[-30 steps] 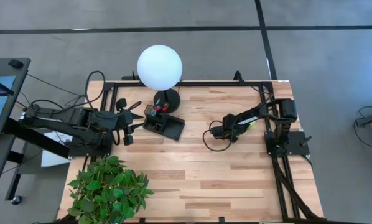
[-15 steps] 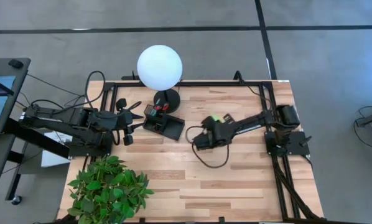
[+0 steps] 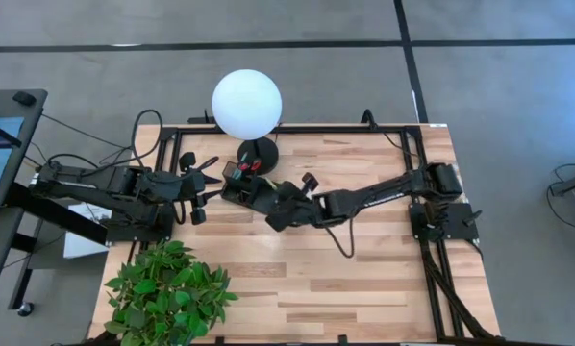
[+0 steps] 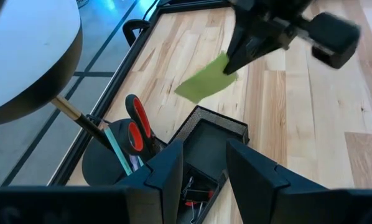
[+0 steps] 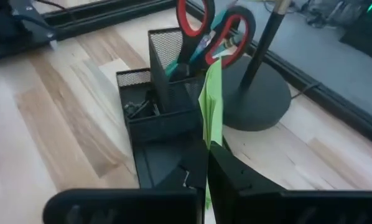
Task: Pick and place office supplies into organizer
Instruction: Put the green sticky note into the black desk organizer
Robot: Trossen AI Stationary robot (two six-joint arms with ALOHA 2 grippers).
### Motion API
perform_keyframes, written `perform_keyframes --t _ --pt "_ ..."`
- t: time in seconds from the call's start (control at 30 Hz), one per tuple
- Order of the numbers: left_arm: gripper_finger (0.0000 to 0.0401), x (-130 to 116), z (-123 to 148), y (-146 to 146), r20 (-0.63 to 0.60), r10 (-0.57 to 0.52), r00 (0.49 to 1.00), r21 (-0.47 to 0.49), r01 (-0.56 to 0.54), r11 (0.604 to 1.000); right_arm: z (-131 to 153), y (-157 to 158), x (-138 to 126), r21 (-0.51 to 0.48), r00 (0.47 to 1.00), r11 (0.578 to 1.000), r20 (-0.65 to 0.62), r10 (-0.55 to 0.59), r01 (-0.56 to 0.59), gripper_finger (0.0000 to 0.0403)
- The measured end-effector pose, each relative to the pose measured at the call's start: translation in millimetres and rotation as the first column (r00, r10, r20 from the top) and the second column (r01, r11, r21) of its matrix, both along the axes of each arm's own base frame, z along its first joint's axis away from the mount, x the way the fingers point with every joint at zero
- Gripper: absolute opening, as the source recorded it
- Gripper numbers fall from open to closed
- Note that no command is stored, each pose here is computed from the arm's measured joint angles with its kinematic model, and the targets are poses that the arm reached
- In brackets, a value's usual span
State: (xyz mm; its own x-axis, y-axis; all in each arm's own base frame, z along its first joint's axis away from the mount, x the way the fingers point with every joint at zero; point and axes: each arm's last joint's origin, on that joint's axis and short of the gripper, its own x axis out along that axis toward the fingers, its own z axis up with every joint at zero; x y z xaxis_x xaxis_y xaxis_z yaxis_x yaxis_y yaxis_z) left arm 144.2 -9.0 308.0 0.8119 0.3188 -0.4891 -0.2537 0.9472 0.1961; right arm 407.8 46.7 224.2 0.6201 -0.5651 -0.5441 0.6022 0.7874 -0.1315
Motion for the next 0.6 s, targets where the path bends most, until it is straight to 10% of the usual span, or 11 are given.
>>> perform_keyframes --t 0.6 --pt "0.0118 0 0 0 -0.001 0.000 1.000 0.000 0.000 1.000 -58 -11 30 -0.113 0.991 0.994 -0.135 -0.011 -0.004 0.0003"
